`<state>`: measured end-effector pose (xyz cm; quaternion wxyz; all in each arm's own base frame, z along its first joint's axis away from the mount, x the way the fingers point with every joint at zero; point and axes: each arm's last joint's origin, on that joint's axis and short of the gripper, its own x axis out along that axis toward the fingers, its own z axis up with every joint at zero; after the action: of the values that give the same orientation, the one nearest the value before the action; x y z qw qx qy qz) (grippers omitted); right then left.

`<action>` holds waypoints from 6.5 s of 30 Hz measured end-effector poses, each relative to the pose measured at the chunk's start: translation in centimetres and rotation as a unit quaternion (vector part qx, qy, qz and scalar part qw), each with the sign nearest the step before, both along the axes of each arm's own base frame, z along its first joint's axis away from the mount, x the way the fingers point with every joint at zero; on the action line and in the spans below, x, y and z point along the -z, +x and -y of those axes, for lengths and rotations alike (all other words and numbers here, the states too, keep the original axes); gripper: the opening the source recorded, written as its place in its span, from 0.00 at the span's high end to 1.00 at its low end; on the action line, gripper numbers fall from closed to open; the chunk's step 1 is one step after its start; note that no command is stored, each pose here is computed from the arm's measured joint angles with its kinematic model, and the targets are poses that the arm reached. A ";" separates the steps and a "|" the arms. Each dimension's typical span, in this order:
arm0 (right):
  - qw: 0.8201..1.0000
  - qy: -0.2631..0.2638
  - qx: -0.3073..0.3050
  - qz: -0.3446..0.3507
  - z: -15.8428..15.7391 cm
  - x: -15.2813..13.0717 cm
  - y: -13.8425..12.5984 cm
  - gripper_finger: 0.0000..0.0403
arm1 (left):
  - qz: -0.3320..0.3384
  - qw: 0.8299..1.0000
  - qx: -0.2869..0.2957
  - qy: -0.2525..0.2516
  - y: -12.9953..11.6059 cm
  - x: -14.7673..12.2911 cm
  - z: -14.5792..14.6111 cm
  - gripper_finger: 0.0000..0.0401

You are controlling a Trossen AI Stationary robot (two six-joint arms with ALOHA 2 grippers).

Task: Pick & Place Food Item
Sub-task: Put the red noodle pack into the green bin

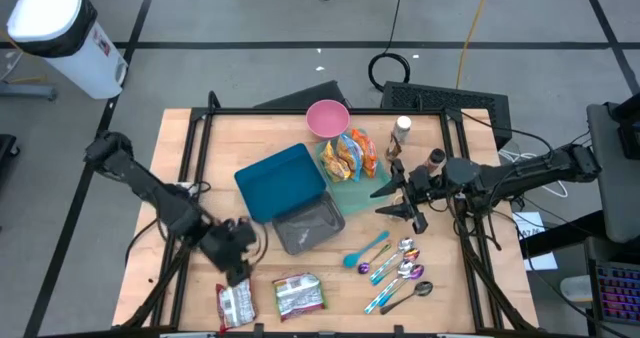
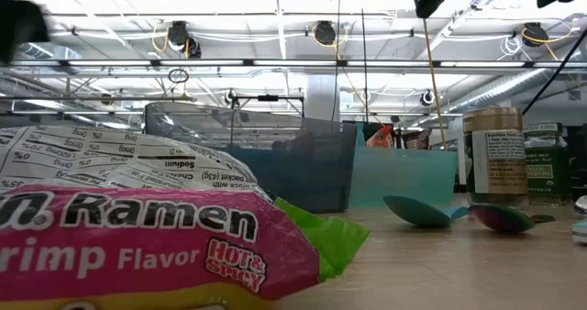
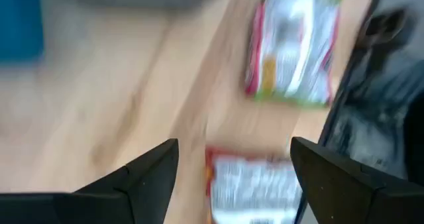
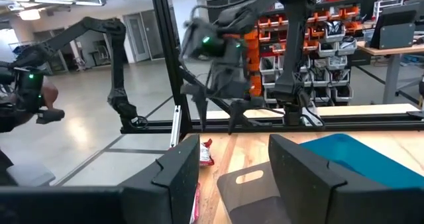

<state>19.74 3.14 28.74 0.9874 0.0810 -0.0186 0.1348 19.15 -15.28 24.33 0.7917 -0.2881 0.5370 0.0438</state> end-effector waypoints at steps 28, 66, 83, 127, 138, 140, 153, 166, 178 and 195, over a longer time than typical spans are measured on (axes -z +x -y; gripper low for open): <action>0.999 -0.014 -0.040 -0.015 -2.1 1.8 2.2 0.58 | -0.149 0.988 -0.012 0.046 1.4 7.9 4.0 0.27; 0.999 -0.017 -0.041 -0.023 -2.1 2.0 2.2 0.58 | -0.017 0.998 -0.045 0.044 0.8 2.4 1.5 0.99; 0.999 -0.012 -0.041 -0.025 -2.1 2.0 2.2 0.58 | 0.274 0.957 0.015 0.089 -1.0 -5.5 -1.1 1.00; 0.934 -0.058 0.254 -0.244 2.4 -2.8 10.3 0.37 | 0.426 0.807 0.037 0.408 12.1 -5.4 -16.5 1.00; 0.927 -0.051 0.263 -0.261 2.8 -1.8 11.4 0.51 | 0.420 0.810 0.051 0.406 12.1 -5.1 -16.5 1.00; 0.927 -0.048 0.261 -0.266 2.6 -1.7 11.3 0.55 | 0.420 0.809 0.052 0.408 12.1 -5.1 -16.5 1.00; 0.919 -0.056 0.259 -0.293 2.6 -1.2 11.1 0.82 | 0.420 0.810 0.050 0.406 12.1 -5.1 -16.5 0.99; 0.919 -0.043 0.240 -0.309 2.8 -3.1 8.1 1.00 | 0.404 0.793 -0.029 0.455 10.9 -6.8 -15.9 0.62; 0.840 0.043 0.348 -0.413 3.9 -3.5 2.2 1.00 | 0.354 0.814 -0.038 0.459 10.5 -5.9 -16.0 0.41; 0.782 0.099 0.416 -0.453 4.3 1.4 2.2 1.00 | 0.346 0.828 -0.045 0.439 10.4 -5.5 -15.9 0.40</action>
<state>21.92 -1.18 27.36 0.8290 0.2144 0.3851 -0.3441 29.59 0.67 29.84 0.9658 0.0701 0.1384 0.2078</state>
